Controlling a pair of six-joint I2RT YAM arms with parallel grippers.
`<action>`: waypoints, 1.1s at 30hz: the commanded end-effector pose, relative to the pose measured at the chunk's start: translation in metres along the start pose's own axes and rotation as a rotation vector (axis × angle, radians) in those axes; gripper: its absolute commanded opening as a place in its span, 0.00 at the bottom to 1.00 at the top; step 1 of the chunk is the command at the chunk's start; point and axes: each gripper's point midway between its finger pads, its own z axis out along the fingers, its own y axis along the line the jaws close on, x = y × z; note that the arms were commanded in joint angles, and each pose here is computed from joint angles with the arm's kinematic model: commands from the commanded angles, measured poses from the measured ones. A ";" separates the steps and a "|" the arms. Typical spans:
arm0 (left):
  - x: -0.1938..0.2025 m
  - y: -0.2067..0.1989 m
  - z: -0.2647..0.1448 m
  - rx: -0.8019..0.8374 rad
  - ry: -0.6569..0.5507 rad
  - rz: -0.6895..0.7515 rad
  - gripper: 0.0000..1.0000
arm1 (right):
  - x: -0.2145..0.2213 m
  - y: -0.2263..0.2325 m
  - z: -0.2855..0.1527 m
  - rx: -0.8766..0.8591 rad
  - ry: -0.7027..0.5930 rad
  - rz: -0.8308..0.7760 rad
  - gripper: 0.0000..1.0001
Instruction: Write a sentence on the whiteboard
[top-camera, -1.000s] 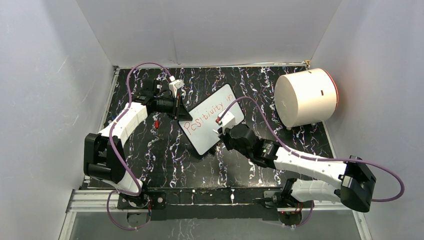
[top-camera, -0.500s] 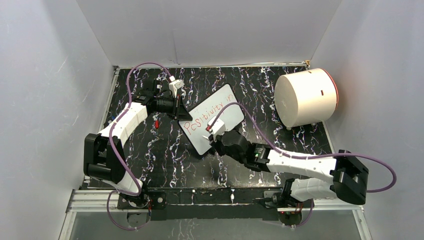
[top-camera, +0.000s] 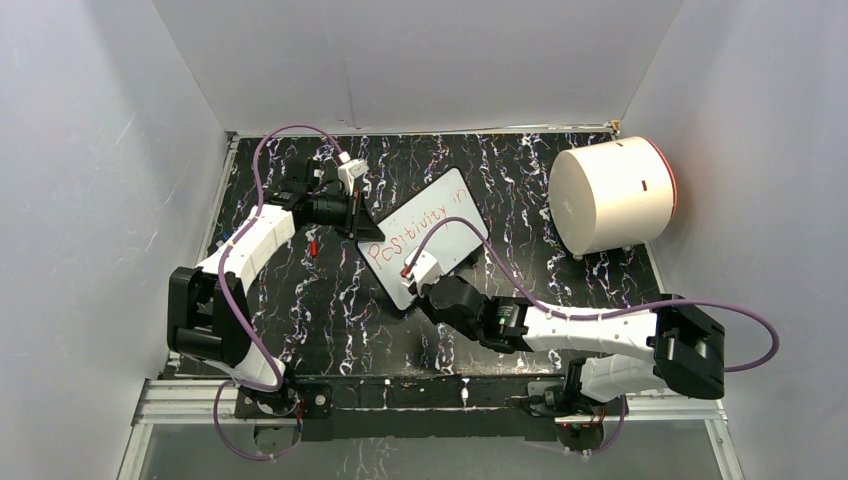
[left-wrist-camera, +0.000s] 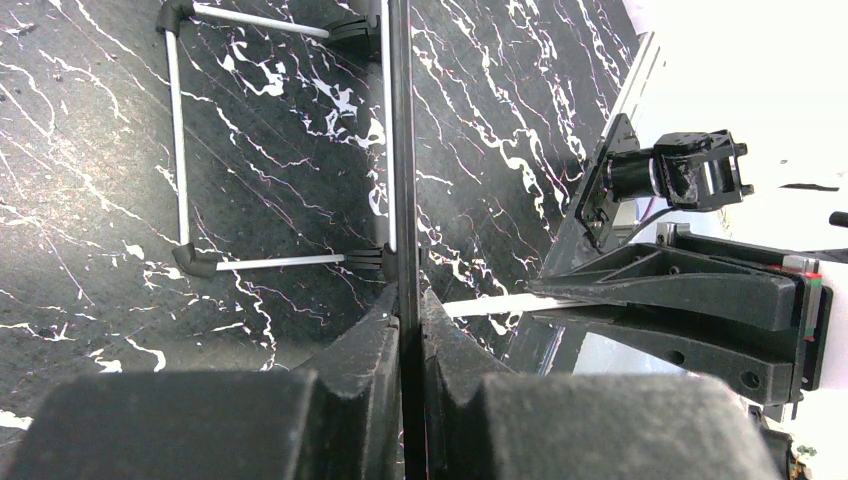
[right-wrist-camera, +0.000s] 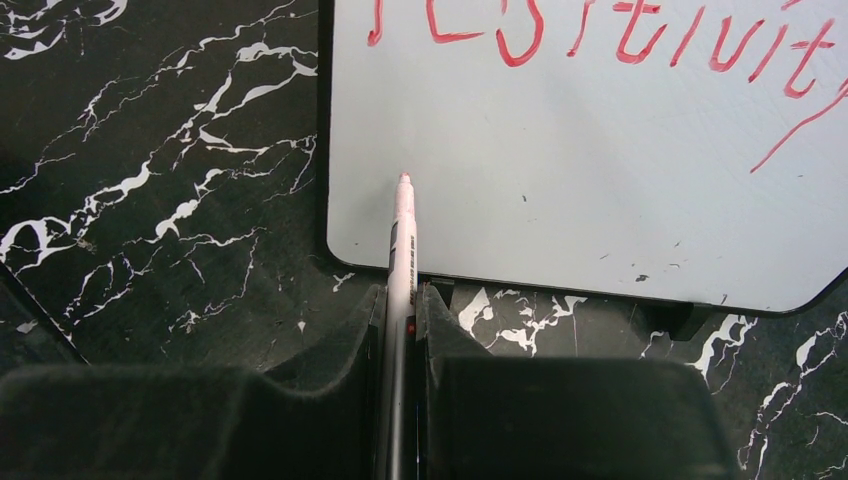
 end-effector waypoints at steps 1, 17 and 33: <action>0.022 0.016 0.004 -0.069 0.071 -0.055 0.00 | -0.033 0.001 -0.003 0.032 -0.092 0.054 0.00; 0.022 0.016 0.004 -0.070 0.071 -0.053 0.00 | -0.043 0.008 0.003 0.033 -0.114 0.057 0.00; 0.020 0.014 0.003 -0.065 0.066 -0.051 0.00 | -0.047 0.011 0.009 0.046 -0.119 0.058 0.00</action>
